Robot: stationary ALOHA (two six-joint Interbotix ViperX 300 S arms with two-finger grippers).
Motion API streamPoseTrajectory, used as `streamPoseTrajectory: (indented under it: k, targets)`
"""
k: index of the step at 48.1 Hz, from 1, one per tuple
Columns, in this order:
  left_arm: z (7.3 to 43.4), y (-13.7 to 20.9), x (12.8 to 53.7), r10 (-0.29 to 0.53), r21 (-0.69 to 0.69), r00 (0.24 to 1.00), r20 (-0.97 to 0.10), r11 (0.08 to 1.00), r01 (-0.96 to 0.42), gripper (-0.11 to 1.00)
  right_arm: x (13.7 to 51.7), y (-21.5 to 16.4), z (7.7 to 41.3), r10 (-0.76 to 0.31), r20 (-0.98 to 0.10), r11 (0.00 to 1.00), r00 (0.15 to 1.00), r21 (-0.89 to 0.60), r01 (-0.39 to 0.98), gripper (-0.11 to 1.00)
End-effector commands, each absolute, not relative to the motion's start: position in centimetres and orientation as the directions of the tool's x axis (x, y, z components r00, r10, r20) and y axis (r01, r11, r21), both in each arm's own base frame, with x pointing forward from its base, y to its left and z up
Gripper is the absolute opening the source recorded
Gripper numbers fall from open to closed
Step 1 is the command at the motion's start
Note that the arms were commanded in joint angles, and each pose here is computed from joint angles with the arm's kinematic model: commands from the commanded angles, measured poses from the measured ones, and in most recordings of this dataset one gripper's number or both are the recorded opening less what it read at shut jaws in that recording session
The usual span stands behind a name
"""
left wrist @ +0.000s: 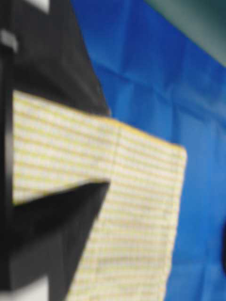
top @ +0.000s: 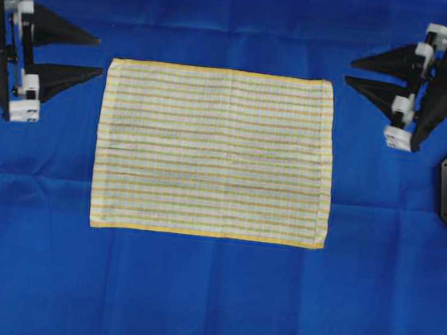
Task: Fold the yellow towel.
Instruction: 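Move both grippers to the towel's top corners and pinch them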
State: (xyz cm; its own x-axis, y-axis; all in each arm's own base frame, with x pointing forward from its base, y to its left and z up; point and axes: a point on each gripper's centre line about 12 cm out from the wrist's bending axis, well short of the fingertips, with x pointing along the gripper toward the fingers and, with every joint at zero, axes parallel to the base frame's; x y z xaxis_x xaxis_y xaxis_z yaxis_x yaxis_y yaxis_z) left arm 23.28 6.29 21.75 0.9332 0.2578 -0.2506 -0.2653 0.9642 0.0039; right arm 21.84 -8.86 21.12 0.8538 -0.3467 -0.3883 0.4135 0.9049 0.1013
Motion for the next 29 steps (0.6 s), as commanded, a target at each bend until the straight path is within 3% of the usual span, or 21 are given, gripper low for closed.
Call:
streamPoseTrajectory:
  k: [1,5,14,29]
  targets:
    - [21.4,7.2,23.8,0.286,0.005,0.921,-0.265,0.955,-0.295,0.67,22.5,-10.2,20.9,-0.375,-0.414,0.886,0.830,0.103,0.452,0.58]
    - [20.0,8.2,24.0,0.314,0.005,0.897,-0.312,0.944,-0.329,0.85,22.7,-11.1,19.5,-0.391,-0.463,0.869,0.795,0.099,0.484,0.76]
    - [16.7,10.3,24.2,0.364,0.008,0.841,-0.400,0.919,-0.394,0.80,23.3,-12.8,16.1,-0.396,-0.566,0.842,0.723,0.090,0.532,0.68]
    - [12.5,12.1,25.6,0.384,0.011,0.786,-0.485,0.901,-0.433,0.80,24.9,-13.9,12.4,-0.375,-0.641,0.832,0.669,0.085,0.548,0.67]
